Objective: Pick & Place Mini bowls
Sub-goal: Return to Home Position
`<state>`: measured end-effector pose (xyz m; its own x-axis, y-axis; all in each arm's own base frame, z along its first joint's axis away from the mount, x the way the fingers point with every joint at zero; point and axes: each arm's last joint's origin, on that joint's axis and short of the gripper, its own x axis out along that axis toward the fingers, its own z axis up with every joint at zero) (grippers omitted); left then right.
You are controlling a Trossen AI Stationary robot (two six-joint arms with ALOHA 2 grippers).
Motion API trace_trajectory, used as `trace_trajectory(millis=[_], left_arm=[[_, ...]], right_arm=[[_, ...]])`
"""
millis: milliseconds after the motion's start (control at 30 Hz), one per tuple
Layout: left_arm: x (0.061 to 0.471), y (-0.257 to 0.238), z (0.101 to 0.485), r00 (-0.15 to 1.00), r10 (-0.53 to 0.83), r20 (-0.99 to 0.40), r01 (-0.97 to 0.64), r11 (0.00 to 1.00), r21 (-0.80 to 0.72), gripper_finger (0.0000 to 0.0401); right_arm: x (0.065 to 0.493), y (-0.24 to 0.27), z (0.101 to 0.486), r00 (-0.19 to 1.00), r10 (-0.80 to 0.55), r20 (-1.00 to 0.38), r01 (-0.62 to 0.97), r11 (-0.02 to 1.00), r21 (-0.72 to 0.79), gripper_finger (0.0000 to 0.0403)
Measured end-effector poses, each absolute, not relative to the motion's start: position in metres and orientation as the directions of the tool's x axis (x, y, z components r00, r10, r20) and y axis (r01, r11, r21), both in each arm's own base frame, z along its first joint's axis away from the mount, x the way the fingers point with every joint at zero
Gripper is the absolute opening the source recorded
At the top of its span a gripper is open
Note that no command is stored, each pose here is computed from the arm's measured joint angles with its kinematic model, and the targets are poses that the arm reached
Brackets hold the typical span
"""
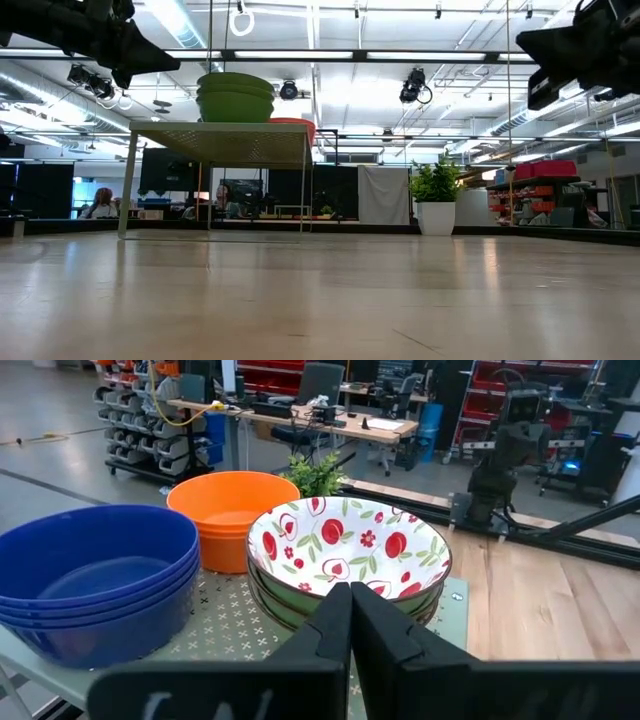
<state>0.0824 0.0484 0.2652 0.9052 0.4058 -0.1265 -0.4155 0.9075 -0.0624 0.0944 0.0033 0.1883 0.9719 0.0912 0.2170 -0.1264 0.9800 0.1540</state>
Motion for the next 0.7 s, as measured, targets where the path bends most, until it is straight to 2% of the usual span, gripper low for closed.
trace_trajectory(millis=[167, 400, 700], left_arm=[[0.082, 0.048, 0.265, 0.905, 0.406, -0.127, -0.415, 0.907, -0.062, 0.0014], [0.082, 0.048, 0.265, 0.905, 0.406, -0.126, -0.415, 0.907, -0.062, 0.0014], [0.082, 0.048, 0.265, 0.905, 0.406, -0.127, -0.416, 0.907, -0.063, 0.0014]], right_arm=[[0.095, 0.004, 0.187, 0.976, 0.098, 0.195, -0.131, 0.977, 0.165, 0.0009], [0.096, 0.004, 0.172, 0.994, 0.101, 0.043, -0.107, 0.979, 0.173, 0.0009], [0.098, 0.005, 0.170, 0.992, 0.122, 0.017, -0.123, 0.977, 0.174, 0.0009]])
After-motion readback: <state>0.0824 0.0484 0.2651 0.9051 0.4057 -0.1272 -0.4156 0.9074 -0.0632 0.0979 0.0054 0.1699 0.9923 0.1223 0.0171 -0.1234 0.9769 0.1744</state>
